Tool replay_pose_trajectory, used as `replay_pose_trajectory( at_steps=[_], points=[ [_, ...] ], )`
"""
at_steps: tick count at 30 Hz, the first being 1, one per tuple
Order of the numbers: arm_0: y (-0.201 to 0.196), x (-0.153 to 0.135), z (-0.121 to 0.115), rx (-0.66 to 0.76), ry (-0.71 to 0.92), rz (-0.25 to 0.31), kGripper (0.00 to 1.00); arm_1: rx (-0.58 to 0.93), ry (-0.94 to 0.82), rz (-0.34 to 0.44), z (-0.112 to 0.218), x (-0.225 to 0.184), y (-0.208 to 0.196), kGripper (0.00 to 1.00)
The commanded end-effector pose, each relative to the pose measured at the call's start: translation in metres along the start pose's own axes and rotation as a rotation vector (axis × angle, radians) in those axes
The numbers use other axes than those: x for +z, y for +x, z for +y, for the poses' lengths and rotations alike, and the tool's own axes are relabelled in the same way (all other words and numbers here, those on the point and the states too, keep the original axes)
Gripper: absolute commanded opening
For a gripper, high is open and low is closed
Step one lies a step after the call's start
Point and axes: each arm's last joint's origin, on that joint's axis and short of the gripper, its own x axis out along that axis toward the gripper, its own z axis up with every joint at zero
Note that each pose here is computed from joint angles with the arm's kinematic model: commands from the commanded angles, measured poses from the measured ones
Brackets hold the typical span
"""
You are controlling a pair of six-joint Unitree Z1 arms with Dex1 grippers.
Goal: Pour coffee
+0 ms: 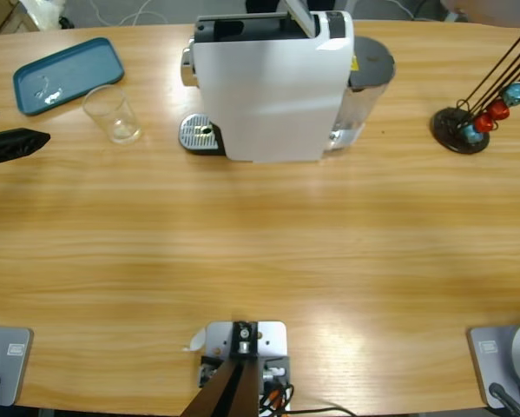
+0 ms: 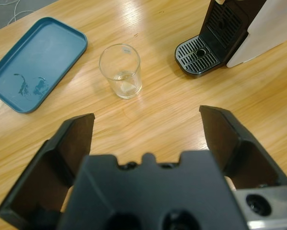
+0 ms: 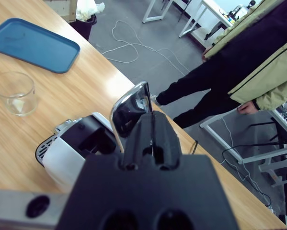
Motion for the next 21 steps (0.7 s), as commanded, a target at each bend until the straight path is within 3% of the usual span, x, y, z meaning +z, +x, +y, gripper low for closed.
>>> replay_pose_trajectory(
  at_steps=[1, 21],
  points=[
    [0.01, -0.009, -0.002, 0.0, -0.003, 0.051, 0.945, 0.084, -0.099, 0.095, 0.057, -0.026, 0.04, 0.0],
    [0.01, -0.009, -0.002, 0.0, -0.003, 0.052, 0.945, 0.111, -0.088, 0.144, 0.084, -0.05, 0.068, 0.0]
  ],
)
